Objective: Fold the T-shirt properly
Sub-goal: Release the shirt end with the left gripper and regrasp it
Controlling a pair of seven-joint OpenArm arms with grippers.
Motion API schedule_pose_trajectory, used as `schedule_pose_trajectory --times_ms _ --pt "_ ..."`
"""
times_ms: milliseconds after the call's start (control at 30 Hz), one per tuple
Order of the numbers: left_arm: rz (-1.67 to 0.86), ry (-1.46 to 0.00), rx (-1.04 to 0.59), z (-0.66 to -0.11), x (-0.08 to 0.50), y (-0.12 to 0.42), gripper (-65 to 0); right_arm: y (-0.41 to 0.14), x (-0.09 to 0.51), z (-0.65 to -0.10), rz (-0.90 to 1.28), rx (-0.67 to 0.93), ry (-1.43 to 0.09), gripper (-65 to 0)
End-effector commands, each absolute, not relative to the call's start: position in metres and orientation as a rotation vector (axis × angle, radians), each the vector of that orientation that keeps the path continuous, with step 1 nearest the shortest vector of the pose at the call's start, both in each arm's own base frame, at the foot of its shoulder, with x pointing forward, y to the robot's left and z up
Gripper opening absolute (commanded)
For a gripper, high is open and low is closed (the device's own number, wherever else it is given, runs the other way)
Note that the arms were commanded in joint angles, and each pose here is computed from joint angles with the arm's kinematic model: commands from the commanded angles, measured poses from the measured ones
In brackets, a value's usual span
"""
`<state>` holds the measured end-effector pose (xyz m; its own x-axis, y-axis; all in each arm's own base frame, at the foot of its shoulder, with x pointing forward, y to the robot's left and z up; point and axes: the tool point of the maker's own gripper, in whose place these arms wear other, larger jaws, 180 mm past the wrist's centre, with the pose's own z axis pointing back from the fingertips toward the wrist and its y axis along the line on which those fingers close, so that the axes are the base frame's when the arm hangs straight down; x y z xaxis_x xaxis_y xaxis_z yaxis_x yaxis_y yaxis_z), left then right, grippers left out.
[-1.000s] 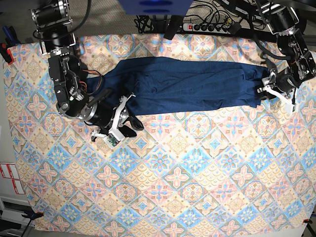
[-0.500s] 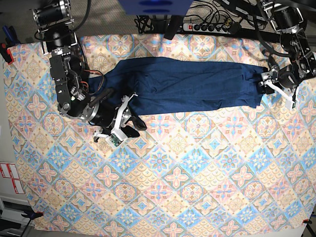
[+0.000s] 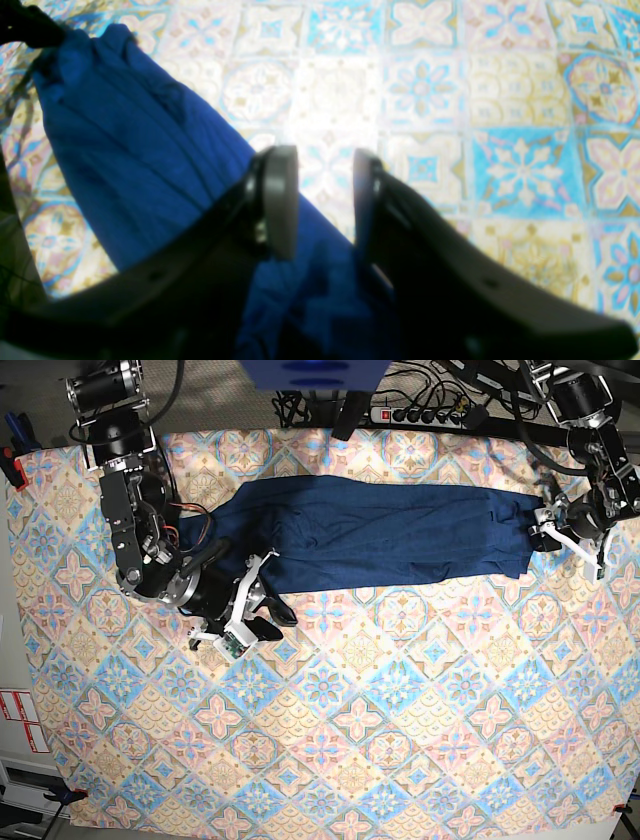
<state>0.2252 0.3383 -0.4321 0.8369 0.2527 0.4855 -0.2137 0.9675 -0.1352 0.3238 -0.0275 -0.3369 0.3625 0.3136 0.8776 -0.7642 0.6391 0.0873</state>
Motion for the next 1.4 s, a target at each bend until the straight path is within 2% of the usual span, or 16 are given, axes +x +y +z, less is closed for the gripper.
schedule_pose_trajectory --times_ms 0,233,1000,1067,1133,1300,1367 --pt "0.254 -0.540 -0.067 -0.430 0.228 0.346 -23.9 -0.025 0.332 -0.317 0.743 0.556 -1.035 -46.9" --pt "0.306 -0.491 -0.130 -0.456 0.217 0.330 -23.9 -0.025 0.331 -0.318 0.742 0.558 -1.032 -46.9" --pt "0.263 -0.477 -0.279 -0.466 0.213 0.274 -24.4 -0.025 0.330 -0.317 0.744 0.559 -1.032 -46.9" --pt "0.264 -0.478 -0.281 -0.466 0.214 0.273 -29.3 -0.025 0.330 -0.318 0.744 0.559 -1.031 -46.9" --pt "0.265 -0.478 -0.282 -0.466 0.214 0.273 -37.9 -0.024 0.330 -0.314 0.749 0.560 -1.040 -46.9" --pt "0.269 -0.483 -0.301 -0.467 0.215 0.265 -63.6 -0.023 0.329 -0.314 0.750 0.560 -1.040 -46.9" --pt "0.243 -0.498 -0.310 -0.464 0.217 0.262 -65.0 -0.023 0.329 -0.314 0.752 0.560 -1.039 -46.9"
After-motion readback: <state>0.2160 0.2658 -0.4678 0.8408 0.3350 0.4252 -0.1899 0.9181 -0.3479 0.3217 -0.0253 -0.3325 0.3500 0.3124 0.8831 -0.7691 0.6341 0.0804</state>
